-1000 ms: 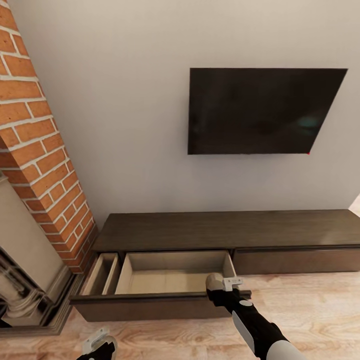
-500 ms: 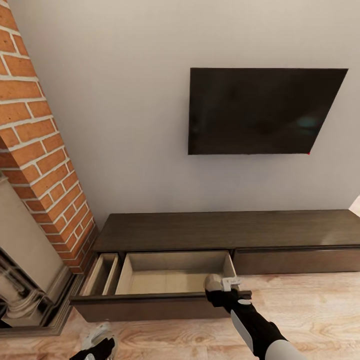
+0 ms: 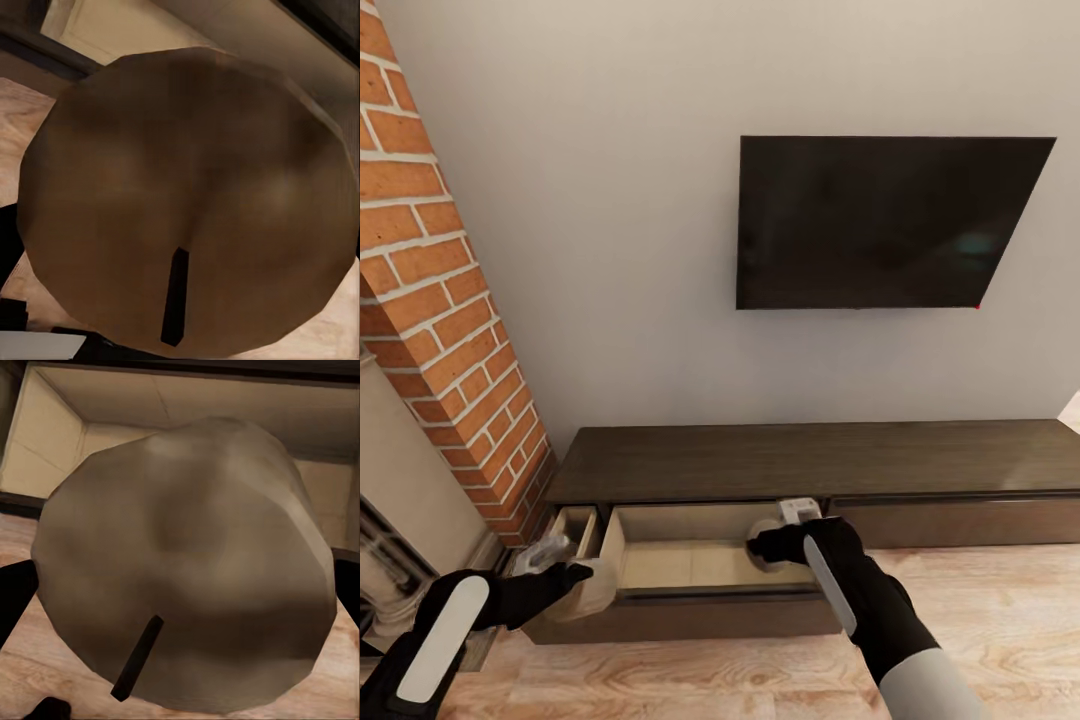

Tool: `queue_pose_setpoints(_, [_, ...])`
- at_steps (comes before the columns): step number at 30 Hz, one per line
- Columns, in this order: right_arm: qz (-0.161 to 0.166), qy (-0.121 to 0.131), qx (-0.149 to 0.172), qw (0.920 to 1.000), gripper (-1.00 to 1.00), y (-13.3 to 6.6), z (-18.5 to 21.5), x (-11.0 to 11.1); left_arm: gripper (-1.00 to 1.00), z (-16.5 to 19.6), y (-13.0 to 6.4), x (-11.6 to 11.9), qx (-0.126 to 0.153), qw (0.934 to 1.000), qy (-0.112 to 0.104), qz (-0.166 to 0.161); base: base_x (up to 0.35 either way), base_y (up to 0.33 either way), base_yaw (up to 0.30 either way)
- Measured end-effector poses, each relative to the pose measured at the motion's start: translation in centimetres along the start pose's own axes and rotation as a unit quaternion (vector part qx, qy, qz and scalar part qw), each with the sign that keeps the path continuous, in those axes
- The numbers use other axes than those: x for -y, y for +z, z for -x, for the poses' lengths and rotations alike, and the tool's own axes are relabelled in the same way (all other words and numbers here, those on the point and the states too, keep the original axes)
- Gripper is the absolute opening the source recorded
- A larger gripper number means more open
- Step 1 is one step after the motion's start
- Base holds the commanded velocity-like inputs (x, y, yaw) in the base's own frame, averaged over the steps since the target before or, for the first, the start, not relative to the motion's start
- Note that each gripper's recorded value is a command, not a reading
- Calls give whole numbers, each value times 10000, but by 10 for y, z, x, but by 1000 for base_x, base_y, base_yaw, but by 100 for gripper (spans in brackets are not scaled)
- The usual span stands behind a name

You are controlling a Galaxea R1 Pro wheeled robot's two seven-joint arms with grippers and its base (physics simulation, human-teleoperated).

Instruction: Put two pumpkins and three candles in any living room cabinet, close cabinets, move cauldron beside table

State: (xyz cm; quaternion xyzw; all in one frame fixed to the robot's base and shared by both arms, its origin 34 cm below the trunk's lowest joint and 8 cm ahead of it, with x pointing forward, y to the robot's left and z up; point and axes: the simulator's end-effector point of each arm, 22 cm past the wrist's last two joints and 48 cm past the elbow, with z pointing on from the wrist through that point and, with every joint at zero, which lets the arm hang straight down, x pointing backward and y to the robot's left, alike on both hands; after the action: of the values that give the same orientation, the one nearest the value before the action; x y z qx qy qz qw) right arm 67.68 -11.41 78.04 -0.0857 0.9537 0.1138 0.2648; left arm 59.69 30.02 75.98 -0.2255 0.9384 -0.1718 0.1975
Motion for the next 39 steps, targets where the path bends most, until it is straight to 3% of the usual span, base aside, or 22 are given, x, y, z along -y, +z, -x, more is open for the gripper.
queue_pose_setpoints(4, [1, -30, -133, 9999, -100, -10, 5, -4, -100, 14, -7, 0, 123, 9999, -55, -65, 0, 0, 0])
queue_pose_setpoints(10, [-123, -10, -263, 9996, -100, -8, -4, -5, -100, 37, -15, 22, 337, 9990, -20, -283, 0, 0, 0])
queue_pose_setpoints(30, [-73, 47, -141, 9999, -100, -9, 2, -8, -100, 39, -17, 24, 335, 9988, -54, -351, 128, 110, 0])
queue_pose_setpoints(39, [-69, 43, -144, 9999, -100, -9, 2, -8, -100, 35, -13, 27, 293, 9989, -63, -369, 183, -58, 0])
